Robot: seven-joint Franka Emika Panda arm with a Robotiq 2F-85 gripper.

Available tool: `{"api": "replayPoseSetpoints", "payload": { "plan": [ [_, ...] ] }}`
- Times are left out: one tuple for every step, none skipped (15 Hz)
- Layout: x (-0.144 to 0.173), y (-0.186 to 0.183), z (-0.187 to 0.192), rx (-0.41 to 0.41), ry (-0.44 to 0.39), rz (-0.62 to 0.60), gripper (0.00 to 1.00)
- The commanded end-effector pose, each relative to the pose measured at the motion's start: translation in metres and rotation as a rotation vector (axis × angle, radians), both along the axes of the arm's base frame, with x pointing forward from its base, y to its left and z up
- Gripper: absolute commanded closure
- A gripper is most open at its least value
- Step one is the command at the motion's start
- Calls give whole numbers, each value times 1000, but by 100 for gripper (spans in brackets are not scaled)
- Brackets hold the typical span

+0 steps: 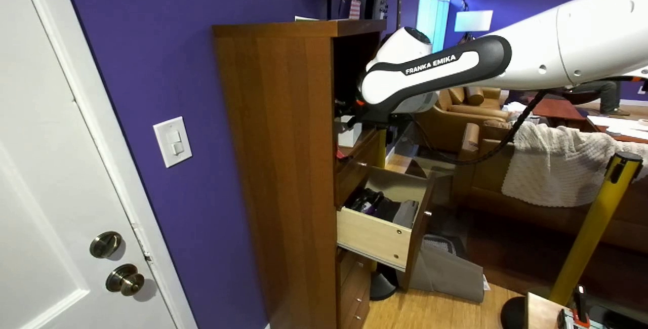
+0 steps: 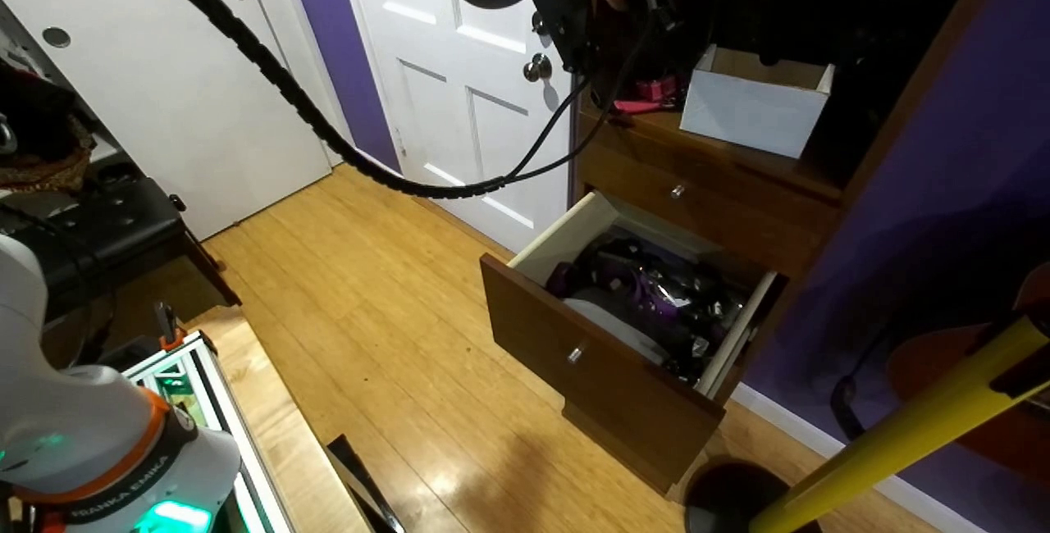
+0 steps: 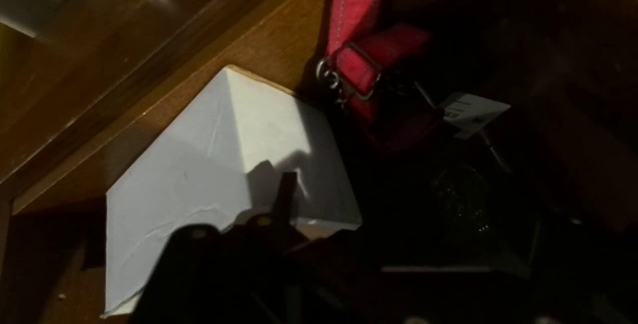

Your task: Pick up the pink straps with chains from the drawer and put them on the shelf

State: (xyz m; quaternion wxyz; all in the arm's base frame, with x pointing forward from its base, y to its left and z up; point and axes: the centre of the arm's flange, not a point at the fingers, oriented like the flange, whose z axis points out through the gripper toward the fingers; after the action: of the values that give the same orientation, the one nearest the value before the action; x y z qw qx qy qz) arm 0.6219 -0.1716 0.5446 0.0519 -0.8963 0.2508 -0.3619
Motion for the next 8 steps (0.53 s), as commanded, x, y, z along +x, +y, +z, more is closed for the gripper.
{"api": "replayPoseSetpoints", "payload": {
  "plan": [
    [-4,-3,22,-47,97,28,0],
    [-6,-4,29,-52,122,41,0],
    [-9,-5,36,-57,147,56,0],
    [-13,-6,43,-57,172,66,0],
    [-18,-6,50,-59,196,75,0],
    [-23,-7,56,-66,222,77,0],
    [-29,-8,63,-76,246,77,0],
    [-36,-10,68,-93,277,75,0]
  ]
}}
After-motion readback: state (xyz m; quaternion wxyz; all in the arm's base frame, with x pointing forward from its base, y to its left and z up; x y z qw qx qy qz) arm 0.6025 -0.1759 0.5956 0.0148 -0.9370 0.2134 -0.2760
